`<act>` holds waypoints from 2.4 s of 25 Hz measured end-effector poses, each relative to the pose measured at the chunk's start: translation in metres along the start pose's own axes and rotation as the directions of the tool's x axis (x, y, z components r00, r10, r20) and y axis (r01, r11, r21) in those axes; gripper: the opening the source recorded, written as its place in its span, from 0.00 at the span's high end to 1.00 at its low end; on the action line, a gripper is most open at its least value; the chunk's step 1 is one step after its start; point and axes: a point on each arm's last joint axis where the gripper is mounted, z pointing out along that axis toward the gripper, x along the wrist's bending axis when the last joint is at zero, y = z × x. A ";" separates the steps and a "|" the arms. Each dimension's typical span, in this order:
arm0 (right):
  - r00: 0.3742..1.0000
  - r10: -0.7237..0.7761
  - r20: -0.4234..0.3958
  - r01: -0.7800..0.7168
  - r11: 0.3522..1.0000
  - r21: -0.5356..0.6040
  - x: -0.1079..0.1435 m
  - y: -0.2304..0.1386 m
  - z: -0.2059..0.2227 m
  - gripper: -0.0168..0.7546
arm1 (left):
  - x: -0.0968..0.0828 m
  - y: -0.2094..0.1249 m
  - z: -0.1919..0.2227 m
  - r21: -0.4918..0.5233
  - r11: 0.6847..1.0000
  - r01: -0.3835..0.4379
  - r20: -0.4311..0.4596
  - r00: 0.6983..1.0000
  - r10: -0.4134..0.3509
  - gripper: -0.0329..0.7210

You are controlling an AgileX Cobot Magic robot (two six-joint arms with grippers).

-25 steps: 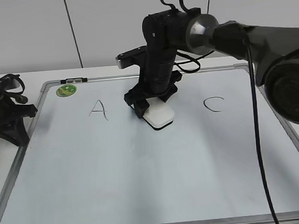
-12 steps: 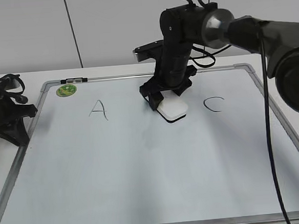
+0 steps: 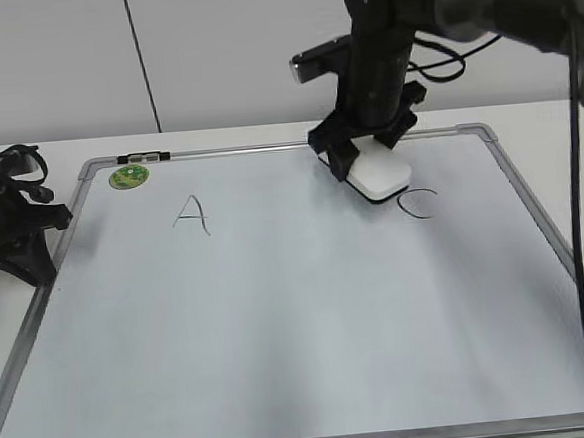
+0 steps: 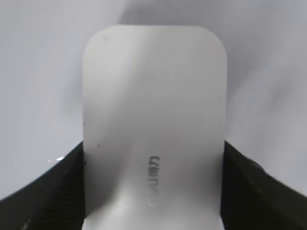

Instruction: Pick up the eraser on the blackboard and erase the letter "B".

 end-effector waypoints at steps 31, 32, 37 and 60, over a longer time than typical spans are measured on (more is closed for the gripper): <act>0.909 0.416 0.012 -0.416 0.909 0.002 -0.106 -0.156 -0.059 0.29 | 0.000 0.000 0.000 -0.001 1.000 -0.002 -0.003 1.000 0.002 0.89; 0.908 0.420 0.011 -0.420 0.908 -0.002 -0.106 -0.159 -0.054 0.29 | 0.000 0.000 0.000 0.001 1.000 -0.002 -0.003 1.000 0.002 0.89; 0.900 0.437 0.004 -0.436 0.899 -0.045 -0.106 -0.157 -0.040 0.29 | 0.000 0.000 0.000 0.001 1.000 -0.002 -0.003 1.000 0.002 0.88; 0.882 0.471 0.030 -0.471 0.882 -0.009 -0.112 -0.156 0.019 0.21 | 0.000 0.000 0.000 0.001 1.000 -0.002 -0.003 1.000 0.002 0.88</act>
